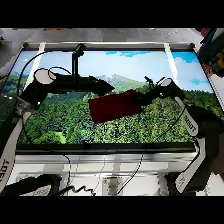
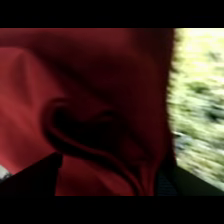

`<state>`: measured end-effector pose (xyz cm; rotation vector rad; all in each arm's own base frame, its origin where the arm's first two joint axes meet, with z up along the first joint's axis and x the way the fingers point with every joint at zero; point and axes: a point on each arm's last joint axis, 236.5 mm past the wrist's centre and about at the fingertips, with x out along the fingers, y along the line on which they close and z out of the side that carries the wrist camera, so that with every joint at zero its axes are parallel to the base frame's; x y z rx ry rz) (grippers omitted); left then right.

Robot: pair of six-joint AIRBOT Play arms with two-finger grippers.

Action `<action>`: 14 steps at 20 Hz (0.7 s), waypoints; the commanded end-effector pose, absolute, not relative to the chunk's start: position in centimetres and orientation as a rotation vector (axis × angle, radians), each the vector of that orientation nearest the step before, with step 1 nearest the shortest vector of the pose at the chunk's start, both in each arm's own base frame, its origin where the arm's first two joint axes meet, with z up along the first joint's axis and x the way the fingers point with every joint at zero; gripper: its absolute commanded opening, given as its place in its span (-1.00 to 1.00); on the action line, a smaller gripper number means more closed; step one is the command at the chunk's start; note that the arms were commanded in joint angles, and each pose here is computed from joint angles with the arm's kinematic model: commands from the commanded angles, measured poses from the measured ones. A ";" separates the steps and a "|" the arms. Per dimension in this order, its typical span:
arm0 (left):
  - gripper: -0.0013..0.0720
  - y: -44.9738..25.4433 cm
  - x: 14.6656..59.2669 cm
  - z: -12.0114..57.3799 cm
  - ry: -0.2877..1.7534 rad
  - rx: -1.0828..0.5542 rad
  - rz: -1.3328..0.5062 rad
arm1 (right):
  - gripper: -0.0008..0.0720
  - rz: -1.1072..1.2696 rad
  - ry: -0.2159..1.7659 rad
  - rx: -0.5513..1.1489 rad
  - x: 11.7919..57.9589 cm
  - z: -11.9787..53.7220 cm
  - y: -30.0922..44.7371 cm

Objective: Fold the clothes and pants, and hang the long-sleeved shirts on hangers.

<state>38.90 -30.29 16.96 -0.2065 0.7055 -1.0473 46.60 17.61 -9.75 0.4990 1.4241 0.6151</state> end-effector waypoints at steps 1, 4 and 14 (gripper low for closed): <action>1.00 -30.2 38.5 17.0 0.715 -0.199 -1.060 | 0.35 0.627 1.406 0.446 46.6 -10.5 20.4; 1.00 -30.1 38.5 16.8 0.717 -0.189 -1.055 | -0.96 0.607 1.352 0.395 47.6 -10.9 21.4; 0.51 -20.7 37.5 23.9 0.516 0.094 -0.836 | -0.95 0.245 1.117 0.220 49.9 3.5 5.3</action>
